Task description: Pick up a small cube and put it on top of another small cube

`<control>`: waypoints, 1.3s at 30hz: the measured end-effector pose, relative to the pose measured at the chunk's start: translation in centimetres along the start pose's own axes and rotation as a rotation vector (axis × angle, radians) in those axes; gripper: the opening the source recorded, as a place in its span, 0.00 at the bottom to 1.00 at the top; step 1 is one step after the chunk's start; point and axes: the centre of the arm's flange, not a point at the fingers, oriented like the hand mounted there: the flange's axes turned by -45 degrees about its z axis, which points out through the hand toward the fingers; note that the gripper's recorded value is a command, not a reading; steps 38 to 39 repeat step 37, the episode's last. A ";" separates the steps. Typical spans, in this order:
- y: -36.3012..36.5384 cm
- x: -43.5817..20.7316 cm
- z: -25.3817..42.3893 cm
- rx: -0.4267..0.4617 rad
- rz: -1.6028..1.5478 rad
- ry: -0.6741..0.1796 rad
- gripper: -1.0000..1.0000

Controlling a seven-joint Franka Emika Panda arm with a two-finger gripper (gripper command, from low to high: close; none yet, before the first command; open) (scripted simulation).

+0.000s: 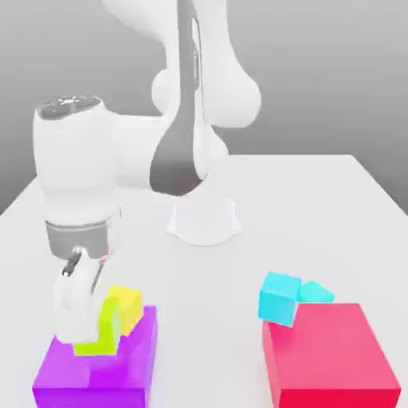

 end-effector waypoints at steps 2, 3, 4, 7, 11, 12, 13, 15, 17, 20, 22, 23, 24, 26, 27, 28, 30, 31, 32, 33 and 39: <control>-1.1 -5.9 -0.5 -0.007 -0.122 -0.017 0.00; -1.2 -8.6 -0.8 -0.012 -0.174 -0.024 0.00; -1.1 -11.1 -1.0 -0.018 -0.223 -0.030 0.00; 0.1 -17.8 -1.4 -0.037 -0.355 -0.045 0.00; 3.2 -24.5 -1.6 -0.063 -0.501 -0.055 0.00; 4.2 -26.2 -1.6 -0.070 -0.543 -0.056 0.00; 5.2 -27.9 -1.6 -0.076 -0.584 -0.057 0.00; 7.6 -30.7 -1.4 -0.088 -0.659 -0.056 0.00; 9.6 -30.3 -0.8 -0.109 -0.627 -0.039 0.00; 10.2 -29.6 0.1 -0.128 -0.602 -0.012 0.00; 10.1 -29.4 0.7 -0.136 -0.597 0.002 0.00; 10.1 -29.3 1.0 -0.138 -0.595 0.007 0.00; 10.1 -29.2 1.3 -0.140 -0.594 0.012 0.00; 10.0 -29.1 2.0 -0.142 -0.594 0.018 0.00; 10.0 -29.1 2.3 -0.142 -0.594 0.020 0.00; 10.1 -29.1 2.7 -0.142 -0.594 0.021 0.00; 10.1 -29.1 3.4 -0.139 -0.596 0.019 0.00; 10.2 -29.1 3.8 -0.137 -0.596 0.017 0.00; 10.3 -29.1 4.1 -0.135 -0.595 0.013 0.00; 10.4 -29.2 4.5 -0.132 -0.596 0.009 0.00; 11.1 -29.7 5.9 -0.120 -0.602 -0.022 0.00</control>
